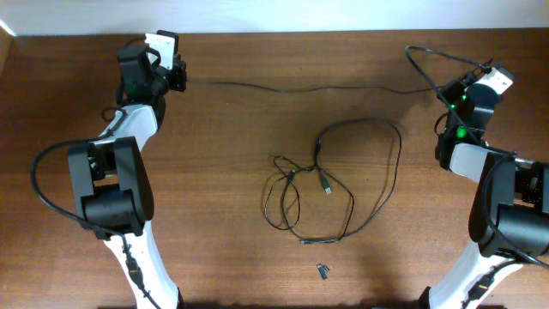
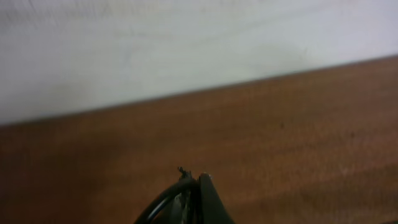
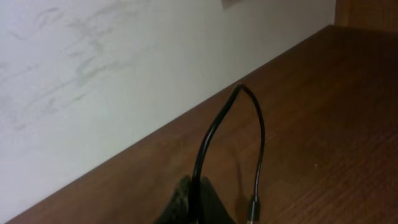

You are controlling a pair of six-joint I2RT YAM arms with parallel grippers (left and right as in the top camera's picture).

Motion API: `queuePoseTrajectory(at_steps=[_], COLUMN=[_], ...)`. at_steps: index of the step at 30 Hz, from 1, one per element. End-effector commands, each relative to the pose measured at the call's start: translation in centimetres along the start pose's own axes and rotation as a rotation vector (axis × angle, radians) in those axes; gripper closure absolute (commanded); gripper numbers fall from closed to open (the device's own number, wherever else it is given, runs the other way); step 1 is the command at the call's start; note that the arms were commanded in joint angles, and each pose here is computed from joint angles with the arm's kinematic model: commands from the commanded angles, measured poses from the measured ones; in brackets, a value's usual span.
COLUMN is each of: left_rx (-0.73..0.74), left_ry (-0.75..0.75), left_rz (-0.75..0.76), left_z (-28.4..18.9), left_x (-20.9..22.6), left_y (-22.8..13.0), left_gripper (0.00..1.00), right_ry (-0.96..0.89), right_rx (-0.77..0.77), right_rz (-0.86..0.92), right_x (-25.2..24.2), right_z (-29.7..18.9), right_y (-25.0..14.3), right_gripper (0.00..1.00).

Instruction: Untangle cables

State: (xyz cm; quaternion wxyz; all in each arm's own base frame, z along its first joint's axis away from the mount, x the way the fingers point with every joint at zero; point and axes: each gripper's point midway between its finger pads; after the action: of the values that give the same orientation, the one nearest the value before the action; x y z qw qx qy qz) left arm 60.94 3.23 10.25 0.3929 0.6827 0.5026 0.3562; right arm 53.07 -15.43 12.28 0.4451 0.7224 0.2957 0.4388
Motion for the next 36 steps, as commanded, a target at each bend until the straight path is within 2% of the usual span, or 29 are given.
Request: queuePoseTrajectory(at_steps=[1,2,3,4,5,6,7,9,14,17,20,22,25,29,32,36], left_rx=[0.093,0.110,0.127,0.145,0.153,0.156,0.159,0.160,0.201,0.283,0.330,0.297,0.206,0.203,0.256,0.370], left_ry=[-0.008,-0.013,-0.017,-0.022,-0.025,-0.028,-0.028,-0.025,-0.005,0.001,-0.026,-0.020,0.005,0.037,0.018,-0.056], left_rz=[-0.034,-0.039,-0.045,-0.051,-0.054,-0.055,-0.063,-0.102,-0.326,-0.464,-0.499,-0.496,-0.475,-0.494,-0.385,-0.219], left_z=[0.9,1.0,1.1,1.1,1.1,1.1,1.1,1.1,0.8,0.3,-0.3,-1.5,-4.6,-9.4,-13.1,-17.5], left_x=[-0.3,-0.4,-0.5,-0.7,-0.7,-0.8,-0.8,-0.8,-0.6,-1.1,-1.8,-1.0,0.7,2.0,1.0,-2.2], left_y=[-3.5,-4.1,-4.6,-5.2,-5.5,-5.5,-5.6,-5.6,-6.7,-8.5,-9.2,-6.9,-1.7,1.4,2.4,2.2], left_gripper=[1.00,0.99,0.90,0.67,0.19,0.01,0.01,0.01,0.01,0.01,0.01,0.01,0.01,0.01,0.01,0.01], right_ry=[-0.009,-0.013,-0.017,-0.020,-0.019,-0.019,-0.020,-0.027,-0.032,-0.033,-0.024,-0.022,-0.057,-0.062,-0.043,0.080], right_rx=[0.017,0.025,0.034,0.040,0.040,0.040,0.042,0.058,0.153,0.169,0.156,0.160,0.180,0.198,0.254,0.341], right_rz=[0.001,-0.001,-0.002,-0.003,-0.003,-0.003,-0.003,-0.006,-0.018,-0.020,-0.057,-0.130,-0.130,-0.171,-0.259,-0.255], right_x=[-0.3,-0.4,-0.5,-0.6,-0.6,-0.6,-0.6,-0.8,-1.0,-0.8,-0.3,-0.2,-1.2,-0.9,-0.1,2.4], right_z=[0.2,0.2,0.2,0.2,0.2,0.2,0.2,0.2,-0.2,-0.7,-1.2,-1.8,-2.8,-5.9,-9.6,-15.8], right_y=[-0.2,-0.4,-0.6,-0.7,-0.7,-0.7,-0.8,-1.2,-3.0,-2.6,-1.3,-0.5,1.0,4.4,6.1,7.4], right_gripper=[0.87,0.86,0.82,0.72,0.58,0.46,0.30,0.20,0.07,0.05,0.04,0.04,0.00,0.01,0.01,0.01])
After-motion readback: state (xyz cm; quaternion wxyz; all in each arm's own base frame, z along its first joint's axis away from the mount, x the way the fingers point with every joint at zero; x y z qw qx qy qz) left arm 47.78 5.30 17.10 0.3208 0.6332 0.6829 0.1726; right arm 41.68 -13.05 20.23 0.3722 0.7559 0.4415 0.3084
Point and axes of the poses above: each gripper's point midway between its finger pads, its own z axis out along the fingers, its own x axis along the line the jaws close on, y = z × x, and after that the axes turned 2 degrees about z, right-handed
